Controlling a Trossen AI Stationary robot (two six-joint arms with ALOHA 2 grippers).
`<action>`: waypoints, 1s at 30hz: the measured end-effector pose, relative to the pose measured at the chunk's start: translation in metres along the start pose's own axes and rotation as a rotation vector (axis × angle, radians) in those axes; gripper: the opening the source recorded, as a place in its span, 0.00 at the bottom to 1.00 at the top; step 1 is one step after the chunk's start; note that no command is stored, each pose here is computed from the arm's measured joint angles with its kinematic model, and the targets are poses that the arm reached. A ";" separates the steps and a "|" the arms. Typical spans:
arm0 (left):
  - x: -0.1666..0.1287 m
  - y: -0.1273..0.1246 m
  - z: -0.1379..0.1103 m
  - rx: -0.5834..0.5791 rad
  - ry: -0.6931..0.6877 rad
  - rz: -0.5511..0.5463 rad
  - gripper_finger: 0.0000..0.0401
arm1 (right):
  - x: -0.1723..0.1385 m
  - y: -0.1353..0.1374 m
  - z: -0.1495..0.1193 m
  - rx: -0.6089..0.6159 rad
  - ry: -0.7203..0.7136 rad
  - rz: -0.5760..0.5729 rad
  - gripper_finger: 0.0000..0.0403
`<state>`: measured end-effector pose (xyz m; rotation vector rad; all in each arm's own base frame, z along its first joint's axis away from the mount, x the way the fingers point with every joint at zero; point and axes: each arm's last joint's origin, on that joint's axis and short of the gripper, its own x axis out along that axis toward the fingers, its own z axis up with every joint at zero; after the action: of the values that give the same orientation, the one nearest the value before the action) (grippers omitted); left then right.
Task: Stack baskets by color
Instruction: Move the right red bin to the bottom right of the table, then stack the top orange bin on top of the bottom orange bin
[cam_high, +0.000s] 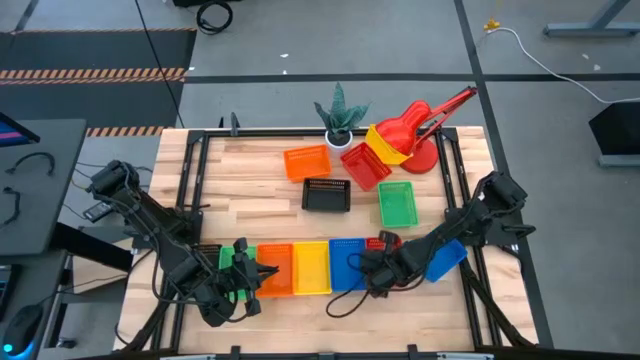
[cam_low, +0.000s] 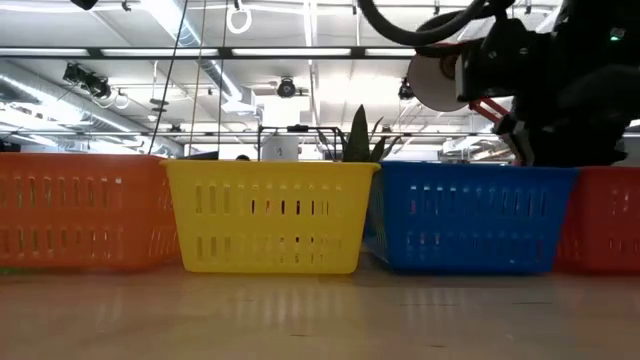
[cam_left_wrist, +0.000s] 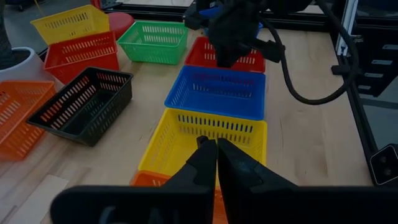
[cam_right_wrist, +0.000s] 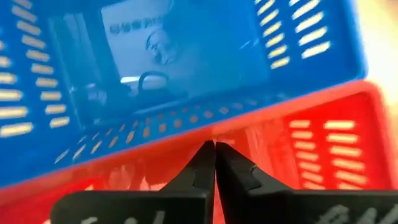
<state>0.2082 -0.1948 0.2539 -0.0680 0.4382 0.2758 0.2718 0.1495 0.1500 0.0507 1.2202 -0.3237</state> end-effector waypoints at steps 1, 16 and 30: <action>0.000 0.000 0.000 -0.001 0.000 0.000 0.05 | -0.001 -0.001 0.000 0.003 0.011 0.005 0.05; 0.007 0.005 0.004 0.024 -0.014 0.037 0.05 | -0.088 0.027 -0.017 -0.052 -0.513 -0.069 0.05; 0.127 0.210 0.040 0.271 0.546 0.106 0.18 | -0.080 0.085 -0.035 0.037 -0.889 -0.016 0.05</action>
<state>0.2761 0.0430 0.2343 0.1496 1.0195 0.2985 0.2386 0.2549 0.2010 -0.0676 0.3335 -0.3294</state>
